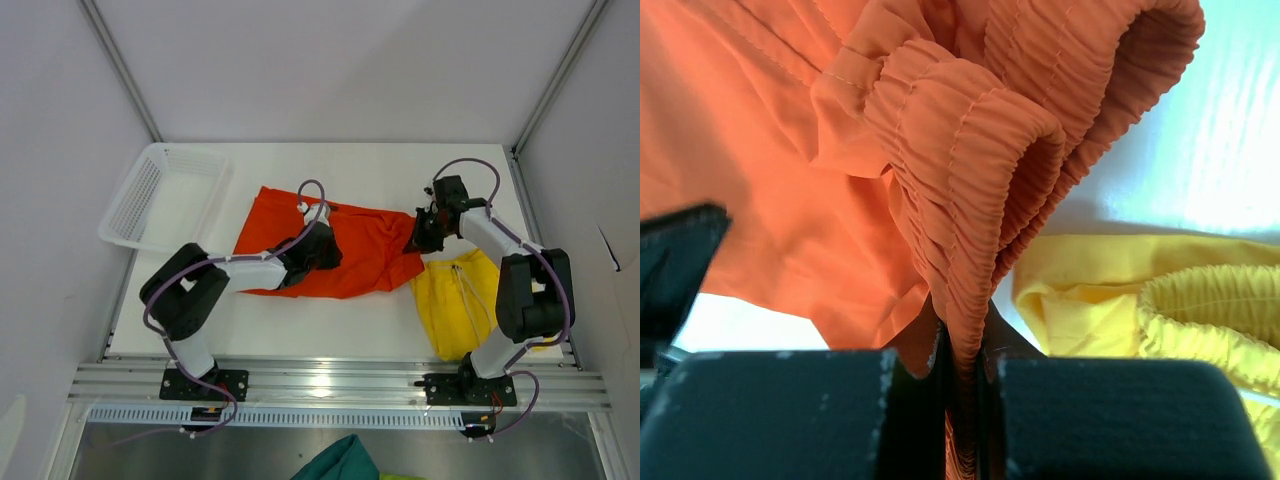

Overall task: Fold and stack the shorts
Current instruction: Fold the shorts

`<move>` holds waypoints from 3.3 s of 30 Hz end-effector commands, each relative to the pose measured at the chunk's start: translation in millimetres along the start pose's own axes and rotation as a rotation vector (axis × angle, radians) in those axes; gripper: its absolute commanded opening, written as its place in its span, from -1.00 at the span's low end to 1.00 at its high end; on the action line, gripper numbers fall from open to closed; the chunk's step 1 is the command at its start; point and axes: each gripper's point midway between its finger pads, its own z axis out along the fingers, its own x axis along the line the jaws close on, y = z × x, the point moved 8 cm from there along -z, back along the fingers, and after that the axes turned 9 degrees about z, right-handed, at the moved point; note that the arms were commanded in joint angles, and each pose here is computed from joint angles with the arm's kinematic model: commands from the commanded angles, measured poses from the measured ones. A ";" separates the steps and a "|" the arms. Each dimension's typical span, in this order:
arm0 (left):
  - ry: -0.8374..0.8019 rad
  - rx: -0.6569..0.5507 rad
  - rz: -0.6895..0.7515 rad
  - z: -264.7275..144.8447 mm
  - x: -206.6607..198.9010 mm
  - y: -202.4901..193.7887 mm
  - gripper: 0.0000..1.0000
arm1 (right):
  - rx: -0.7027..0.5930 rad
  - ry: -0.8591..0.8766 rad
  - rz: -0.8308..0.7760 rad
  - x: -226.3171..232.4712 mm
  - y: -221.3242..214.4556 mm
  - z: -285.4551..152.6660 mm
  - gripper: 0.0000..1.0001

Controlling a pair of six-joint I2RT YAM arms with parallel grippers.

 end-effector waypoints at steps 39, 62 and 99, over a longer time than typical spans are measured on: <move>0.154 -0.079 -0.104 71.1 9.7 8.1 -1.00 | -0.006 0.464 -0.005 139.1 3.1 -68.8 -1.00; 0.271 -0.059 -0.170 -66.2 118.7 38.6 -0.31 | 0.025 0.307 -0.036 62.3 3.9 -84.8 -1.00; 0.296 0.114 -0.265 -77.9 181.7 -12.4 -0.44 | 0.007 0.291 -0.036 86.3 39.6 -106.6 -1.00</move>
